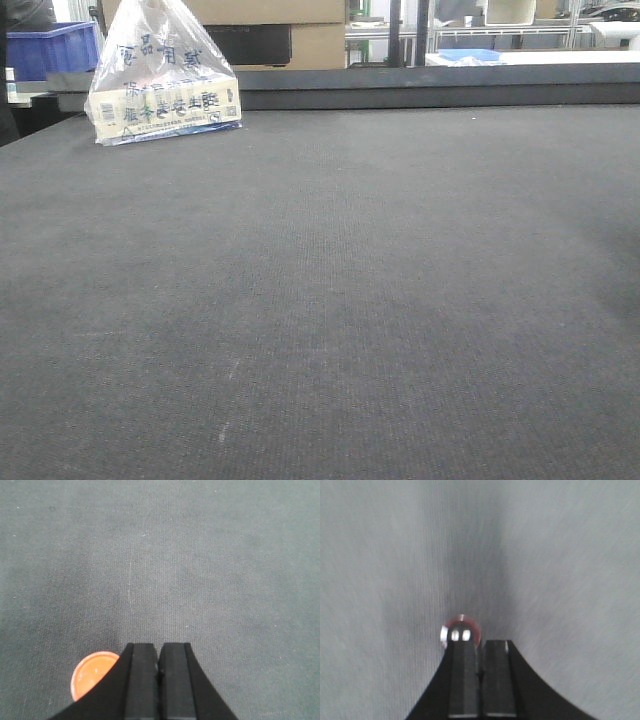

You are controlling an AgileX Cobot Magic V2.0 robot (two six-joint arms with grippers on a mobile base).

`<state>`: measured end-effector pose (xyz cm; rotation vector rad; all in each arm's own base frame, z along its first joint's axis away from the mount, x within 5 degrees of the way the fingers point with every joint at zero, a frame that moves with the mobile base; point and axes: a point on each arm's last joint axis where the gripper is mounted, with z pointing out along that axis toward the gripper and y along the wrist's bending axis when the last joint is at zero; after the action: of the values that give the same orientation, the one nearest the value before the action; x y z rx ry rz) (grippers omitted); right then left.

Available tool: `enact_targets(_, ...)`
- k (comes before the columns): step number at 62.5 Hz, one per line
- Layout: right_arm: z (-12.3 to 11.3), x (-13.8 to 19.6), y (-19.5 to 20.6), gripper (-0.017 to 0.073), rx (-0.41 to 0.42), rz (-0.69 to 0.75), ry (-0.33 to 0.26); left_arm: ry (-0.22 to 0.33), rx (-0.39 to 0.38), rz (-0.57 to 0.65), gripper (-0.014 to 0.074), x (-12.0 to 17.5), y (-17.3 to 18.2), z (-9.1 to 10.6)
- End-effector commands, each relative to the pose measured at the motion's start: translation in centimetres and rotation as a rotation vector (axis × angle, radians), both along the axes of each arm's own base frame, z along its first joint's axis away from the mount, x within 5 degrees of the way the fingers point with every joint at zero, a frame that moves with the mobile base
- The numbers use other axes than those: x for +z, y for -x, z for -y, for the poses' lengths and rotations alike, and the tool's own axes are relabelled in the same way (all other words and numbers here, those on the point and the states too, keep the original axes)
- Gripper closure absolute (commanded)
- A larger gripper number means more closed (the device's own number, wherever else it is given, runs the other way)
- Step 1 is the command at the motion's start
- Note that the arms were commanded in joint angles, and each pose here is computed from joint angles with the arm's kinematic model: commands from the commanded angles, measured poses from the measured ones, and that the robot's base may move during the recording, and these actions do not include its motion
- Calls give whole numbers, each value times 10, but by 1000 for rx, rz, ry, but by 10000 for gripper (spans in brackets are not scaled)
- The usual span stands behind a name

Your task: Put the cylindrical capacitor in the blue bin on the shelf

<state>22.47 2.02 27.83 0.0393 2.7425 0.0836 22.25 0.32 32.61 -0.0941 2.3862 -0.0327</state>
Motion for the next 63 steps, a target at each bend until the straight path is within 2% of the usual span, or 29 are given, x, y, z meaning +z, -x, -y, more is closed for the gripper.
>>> enact_targets(1, -5, -6, -6, 727, 21, -36, 2, 2, 1, 22, 704, 3, -3, 0)
enact_targets(8, -14, -14, -11, 713, 70, -59, 25, 2, 1, 20, 704, 2, -3, 0)
enact_targets(12, -16, -18, -13, 641, 87, -73, 42, 2, 0, 16, 704, 2, -3, 0)
enact_targets(18, -16, -21, -15, 433, 88, -76, 46, 2, 0, 7, 704, 2, -2, 0)
enact_targets(24, -16, -21, -18, 165, 90, -60, 50, 2, 0, 7, 704, 2, -2, 0)
enact_targets(27, -16, -23, -20, 111, 88, -58, 50, 2, 0, 7, 704, 2, -2, 0)
enact_targets(35, -15, -34, -28, 95, 80, -81, 50, 2, 0, 7, 704, 2, -2, 0)
enact_targets(40, -17, -44, -32, 95, 65, -120, 23, 4, 0, 4, 704, 1, -2, 0)
enact_targets(49, -16, -61, -40, 95, 54, -178, 26, 4, 0, -10, 704, 1, -1, 0)
enact_targets(63, -14, -64, -43, 95, 39, -181, 17, 5, 0, -29, 704, -1, 0, 0)
